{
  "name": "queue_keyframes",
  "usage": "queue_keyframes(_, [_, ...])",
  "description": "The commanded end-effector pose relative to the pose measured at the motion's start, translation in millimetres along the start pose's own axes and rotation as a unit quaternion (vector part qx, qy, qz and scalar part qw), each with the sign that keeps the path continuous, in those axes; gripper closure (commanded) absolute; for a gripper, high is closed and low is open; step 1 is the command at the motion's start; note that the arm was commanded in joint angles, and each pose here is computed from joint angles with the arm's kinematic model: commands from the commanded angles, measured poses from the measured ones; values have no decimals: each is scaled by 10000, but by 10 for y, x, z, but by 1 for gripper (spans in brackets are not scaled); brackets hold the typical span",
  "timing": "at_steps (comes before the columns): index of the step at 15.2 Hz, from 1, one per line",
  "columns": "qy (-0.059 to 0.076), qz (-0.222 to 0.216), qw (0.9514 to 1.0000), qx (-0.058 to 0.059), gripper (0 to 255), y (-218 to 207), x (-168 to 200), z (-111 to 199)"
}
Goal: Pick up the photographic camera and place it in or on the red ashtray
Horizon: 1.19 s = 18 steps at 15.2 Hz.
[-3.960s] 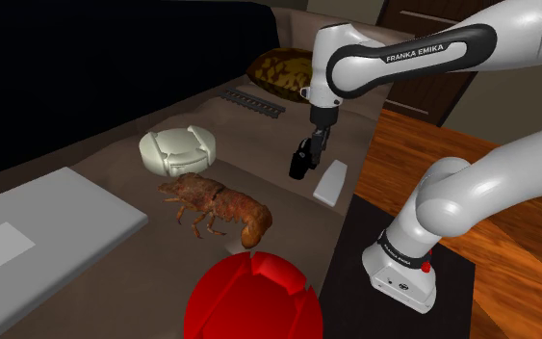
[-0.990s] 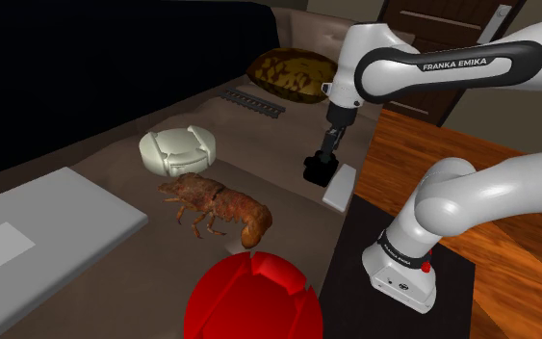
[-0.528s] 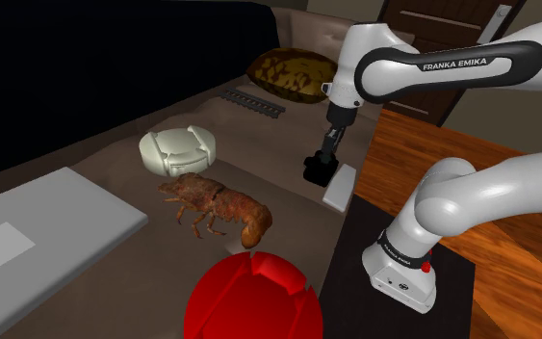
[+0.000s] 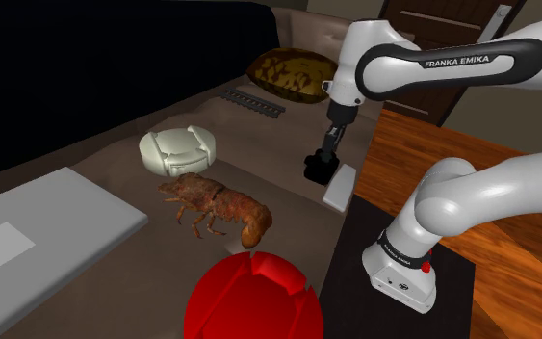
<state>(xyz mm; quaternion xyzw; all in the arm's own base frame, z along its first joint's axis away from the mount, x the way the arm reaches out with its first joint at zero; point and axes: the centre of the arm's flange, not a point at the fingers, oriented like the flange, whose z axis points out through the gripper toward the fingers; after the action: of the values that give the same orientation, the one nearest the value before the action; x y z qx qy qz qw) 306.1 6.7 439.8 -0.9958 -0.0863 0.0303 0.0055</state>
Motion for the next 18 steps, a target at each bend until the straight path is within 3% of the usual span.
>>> queue_keyframes(1, [1,0,10000,-1,255,-2,-8,-98])
queue_keyframes(18, [1,0,10000,-1,255,-17,-61,-994])
